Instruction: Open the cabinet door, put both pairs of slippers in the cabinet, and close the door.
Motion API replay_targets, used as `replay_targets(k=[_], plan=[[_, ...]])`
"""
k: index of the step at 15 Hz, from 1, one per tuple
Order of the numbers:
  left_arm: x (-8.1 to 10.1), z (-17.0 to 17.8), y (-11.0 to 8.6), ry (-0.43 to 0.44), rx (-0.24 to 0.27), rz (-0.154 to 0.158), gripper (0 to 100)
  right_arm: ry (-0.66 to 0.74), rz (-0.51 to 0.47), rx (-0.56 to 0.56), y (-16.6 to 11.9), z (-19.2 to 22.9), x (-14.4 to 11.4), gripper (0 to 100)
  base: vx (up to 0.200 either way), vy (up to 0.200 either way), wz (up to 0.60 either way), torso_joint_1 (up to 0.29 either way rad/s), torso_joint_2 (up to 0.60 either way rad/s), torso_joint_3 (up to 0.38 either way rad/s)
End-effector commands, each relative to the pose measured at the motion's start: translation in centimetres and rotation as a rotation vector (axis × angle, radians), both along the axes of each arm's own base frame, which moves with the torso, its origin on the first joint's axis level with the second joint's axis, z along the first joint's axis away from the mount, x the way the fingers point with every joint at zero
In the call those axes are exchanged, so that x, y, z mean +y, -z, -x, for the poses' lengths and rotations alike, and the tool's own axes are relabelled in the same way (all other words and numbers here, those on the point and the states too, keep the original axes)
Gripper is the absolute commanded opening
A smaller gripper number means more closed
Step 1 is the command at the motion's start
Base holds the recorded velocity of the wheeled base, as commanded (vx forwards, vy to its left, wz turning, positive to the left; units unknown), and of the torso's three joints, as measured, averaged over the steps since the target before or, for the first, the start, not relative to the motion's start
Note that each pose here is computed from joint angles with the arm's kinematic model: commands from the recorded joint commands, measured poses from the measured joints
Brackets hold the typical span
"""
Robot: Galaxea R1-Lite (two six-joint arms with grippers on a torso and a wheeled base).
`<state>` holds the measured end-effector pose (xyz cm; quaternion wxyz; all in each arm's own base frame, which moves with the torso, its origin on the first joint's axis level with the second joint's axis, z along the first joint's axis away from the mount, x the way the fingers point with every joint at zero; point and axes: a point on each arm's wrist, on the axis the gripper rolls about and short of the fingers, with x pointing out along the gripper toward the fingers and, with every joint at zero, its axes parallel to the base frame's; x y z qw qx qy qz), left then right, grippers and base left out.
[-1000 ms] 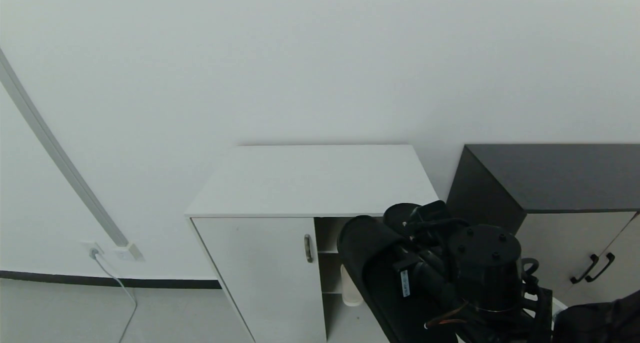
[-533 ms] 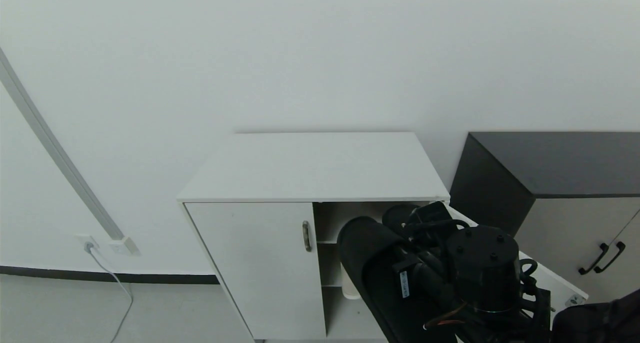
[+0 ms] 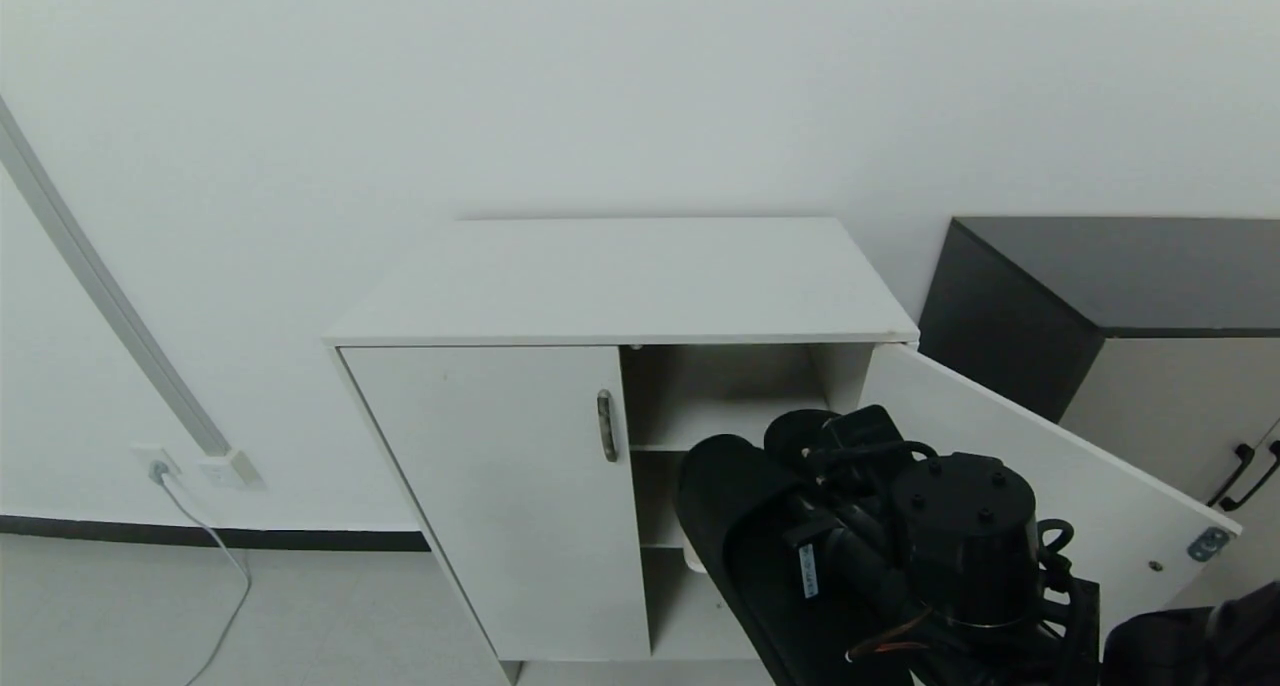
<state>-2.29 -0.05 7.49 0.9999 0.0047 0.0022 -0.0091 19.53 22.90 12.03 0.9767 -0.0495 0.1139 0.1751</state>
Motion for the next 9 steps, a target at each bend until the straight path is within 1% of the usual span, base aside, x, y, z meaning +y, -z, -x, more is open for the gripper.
replay_targets(k=[1, 5, 9], plan=[[0.00, -0.01, 0.00, 0.000, 0.002, 0.000, 0, -0.001, 0.002, 0.001, 0.05, 0.00, 0.02, 0, 0.000, 0.000, 0.00, -0.198, 0.51, 0.315], [0.00, -0.01, 0.00, -0.001, 0.002, 0.000, 0, -0.001, 0.007, 0.005, 0.26, -0.03, 0.06, 0, 0.000, 0.000, 0.00, -0.193, 0.51, 0.316], [0.00, -0.01, 0.00, -0.001, 0.002, 0.000, 0, -0.002, 0.012, 0.009, 0.41, 0.05, 0.04, 0, 0.000, 0.000, 0.00, -0.162, 0.49, 0.320]])
